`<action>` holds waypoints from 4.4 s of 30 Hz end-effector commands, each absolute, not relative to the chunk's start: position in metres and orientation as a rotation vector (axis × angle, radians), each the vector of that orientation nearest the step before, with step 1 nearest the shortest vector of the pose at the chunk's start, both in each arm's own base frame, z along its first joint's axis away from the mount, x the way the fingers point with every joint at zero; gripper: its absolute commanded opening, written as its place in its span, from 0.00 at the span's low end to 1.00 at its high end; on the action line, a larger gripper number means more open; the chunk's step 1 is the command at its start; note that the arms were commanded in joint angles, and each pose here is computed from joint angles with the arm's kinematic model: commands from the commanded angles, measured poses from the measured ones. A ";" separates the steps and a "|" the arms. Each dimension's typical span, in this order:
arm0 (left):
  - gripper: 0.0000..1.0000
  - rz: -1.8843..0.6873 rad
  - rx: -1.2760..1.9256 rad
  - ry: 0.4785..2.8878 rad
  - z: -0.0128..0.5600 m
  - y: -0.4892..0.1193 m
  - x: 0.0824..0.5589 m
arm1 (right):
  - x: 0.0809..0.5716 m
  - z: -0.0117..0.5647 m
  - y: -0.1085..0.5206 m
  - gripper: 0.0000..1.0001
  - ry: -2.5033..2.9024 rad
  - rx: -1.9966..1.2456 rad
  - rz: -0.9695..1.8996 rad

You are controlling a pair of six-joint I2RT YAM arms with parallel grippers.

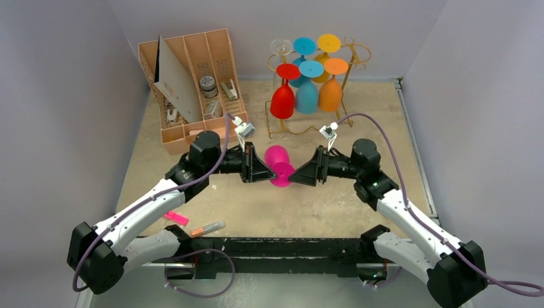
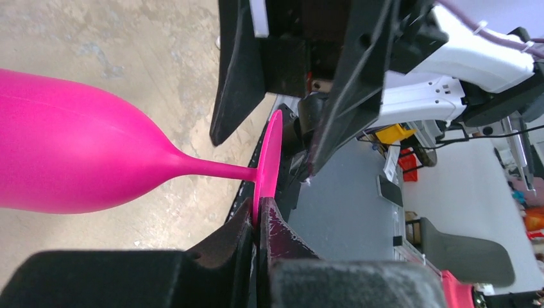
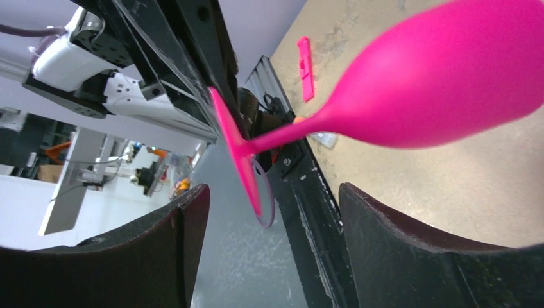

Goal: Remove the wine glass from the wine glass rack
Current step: Place the wine glass at the center of the board.

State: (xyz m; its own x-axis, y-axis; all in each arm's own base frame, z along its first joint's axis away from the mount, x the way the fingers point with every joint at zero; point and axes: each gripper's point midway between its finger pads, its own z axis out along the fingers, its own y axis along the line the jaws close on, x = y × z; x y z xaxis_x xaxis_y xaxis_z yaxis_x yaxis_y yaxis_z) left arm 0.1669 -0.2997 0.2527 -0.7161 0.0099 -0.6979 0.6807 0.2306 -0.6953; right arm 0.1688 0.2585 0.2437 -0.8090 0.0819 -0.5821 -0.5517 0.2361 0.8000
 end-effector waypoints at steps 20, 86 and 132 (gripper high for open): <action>0.00 -1.499 0.599 1.874 0.276 -0.299 0.173 | 0.168 0.247 0.290 0.00 1.632 -0.409 1.775; 0.69 -1.566 1.087 2.264 0.269 -0.277 0.140 | 0.065 0.187 0.262 0.00 0.845 -1.679 1.036; 0.00 -1.183 1.106 2.023 0.275 -0.258 0.169 | 0.115 0.193 0.279 0.45 1.109 -1.450 0.958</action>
